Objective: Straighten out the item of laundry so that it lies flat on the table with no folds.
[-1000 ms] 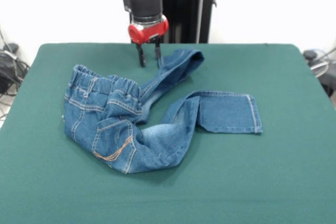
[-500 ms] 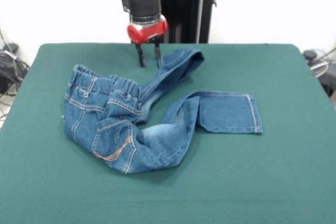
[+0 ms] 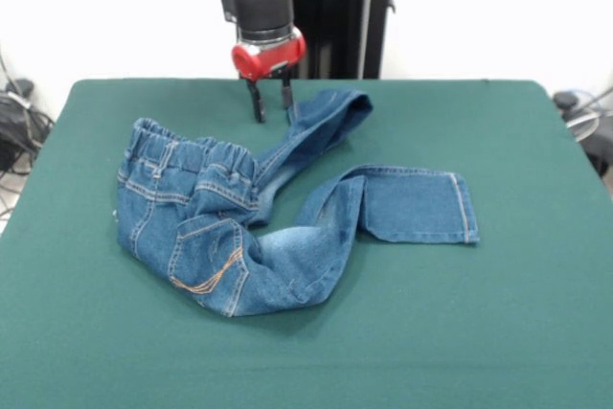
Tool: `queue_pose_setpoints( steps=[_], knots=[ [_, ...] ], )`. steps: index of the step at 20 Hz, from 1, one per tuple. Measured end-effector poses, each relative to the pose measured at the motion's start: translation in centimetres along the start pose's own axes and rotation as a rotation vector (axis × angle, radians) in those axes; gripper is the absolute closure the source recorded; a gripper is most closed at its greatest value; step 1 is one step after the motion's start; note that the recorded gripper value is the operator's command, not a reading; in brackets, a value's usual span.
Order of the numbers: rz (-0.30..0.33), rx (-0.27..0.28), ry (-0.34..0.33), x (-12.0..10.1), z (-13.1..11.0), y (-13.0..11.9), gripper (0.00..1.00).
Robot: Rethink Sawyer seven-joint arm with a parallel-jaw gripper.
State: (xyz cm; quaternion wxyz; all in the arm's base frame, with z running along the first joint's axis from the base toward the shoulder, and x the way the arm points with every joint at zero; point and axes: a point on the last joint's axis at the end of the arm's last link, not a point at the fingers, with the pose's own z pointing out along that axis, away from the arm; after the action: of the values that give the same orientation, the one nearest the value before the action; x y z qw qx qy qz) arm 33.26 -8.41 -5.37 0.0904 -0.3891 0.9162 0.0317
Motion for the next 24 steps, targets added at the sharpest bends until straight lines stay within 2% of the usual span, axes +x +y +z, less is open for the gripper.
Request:
queue_pose_setpoints(
  steps=[7, 13, 19, 24],
  knots=[
    [0.002, -0.001, -0.001, 0.0, 0.0, 0.0, 0.00],
    [-0.002, -0.026, 0.004, -0.5, -0.5, -0.6, 0.00],
    [-0.006, -0.056, 0.027, -2.5, -2.1, -2.8, 0.00],
    [-0.017, -0.038, 0.030, -4.0, -3.5, -4.7, 0.00]
  ],
)
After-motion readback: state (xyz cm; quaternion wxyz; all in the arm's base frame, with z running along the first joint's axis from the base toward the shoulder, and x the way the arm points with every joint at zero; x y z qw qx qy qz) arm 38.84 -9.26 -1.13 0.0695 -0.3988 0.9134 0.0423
